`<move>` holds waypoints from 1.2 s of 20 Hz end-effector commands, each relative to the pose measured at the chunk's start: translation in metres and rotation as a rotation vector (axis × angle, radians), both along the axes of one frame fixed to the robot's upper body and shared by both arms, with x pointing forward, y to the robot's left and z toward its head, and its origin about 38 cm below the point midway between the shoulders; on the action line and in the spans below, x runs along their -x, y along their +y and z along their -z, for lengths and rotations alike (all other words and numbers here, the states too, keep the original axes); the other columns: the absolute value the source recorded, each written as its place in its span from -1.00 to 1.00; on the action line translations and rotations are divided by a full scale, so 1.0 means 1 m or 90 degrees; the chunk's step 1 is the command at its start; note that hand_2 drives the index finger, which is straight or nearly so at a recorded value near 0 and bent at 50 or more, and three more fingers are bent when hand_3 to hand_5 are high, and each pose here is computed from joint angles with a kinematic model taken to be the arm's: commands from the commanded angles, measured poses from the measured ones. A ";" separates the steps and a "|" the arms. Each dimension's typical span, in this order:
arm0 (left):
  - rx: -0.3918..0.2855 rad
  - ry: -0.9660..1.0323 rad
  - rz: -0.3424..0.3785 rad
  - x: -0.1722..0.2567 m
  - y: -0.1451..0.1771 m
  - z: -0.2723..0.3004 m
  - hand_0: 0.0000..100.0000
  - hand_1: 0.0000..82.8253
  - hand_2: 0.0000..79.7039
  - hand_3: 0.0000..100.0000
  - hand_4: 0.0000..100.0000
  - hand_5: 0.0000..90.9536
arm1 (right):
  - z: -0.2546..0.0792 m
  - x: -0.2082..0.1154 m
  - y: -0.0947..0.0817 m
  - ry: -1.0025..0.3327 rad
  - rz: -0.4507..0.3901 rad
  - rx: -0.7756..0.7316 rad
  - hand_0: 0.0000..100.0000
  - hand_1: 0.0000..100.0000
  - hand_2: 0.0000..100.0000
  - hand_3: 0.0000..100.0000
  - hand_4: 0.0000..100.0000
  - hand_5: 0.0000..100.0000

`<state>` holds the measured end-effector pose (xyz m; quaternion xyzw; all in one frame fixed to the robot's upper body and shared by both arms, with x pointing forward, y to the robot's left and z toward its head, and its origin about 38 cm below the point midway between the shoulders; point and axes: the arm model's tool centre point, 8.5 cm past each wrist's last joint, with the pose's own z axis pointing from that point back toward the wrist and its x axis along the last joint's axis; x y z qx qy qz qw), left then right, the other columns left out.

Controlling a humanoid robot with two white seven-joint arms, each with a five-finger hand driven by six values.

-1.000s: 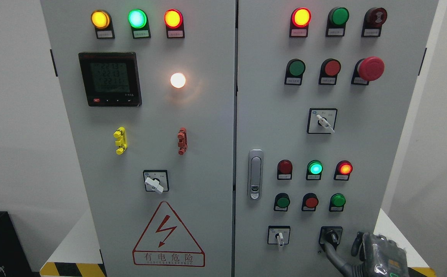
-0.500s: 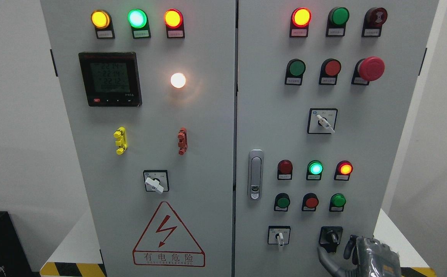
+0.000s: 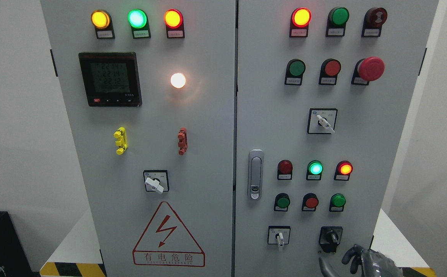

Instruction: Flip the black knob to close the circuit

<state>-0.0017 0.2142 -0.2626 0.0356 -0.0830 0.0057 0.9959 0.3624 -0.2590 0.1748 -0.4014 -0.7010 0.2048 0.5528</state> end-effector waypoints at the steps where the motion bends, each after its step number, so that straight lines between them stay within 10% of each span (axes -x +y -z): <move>1: 0.000 0.014 0.027 0.007 -0.001 0.000 -1.00 -1.00 -1.00 -1.00 -1.00 -1.00 | 0.000 0.029 0.021 -0.042 -0.110 -0.136 -1.00 -0.62 -0.21 0.30 0.07 -0.21; 14: 0.000 0.014 0.027 0.007 -0.001 0.000 -1.00 -1.00 -1.00 -1.00 -1.00 -1.00 | 0.043 0.081 0.021 0.001 -0.325 -0.533 -1.00 -0.79 -1.00 -0.97 -1.00 -1.00; 24: 0.000 0.014 0.027 0.007 -0.001 0.000 -1.00 -1.00 -1.00 -1.00 -1.00 -1.00 | 0.049 0.081 0.018 0.010 -0.330 -0.545 -1.00 -0.91 -1.00 -1.00 -1.00 -1.00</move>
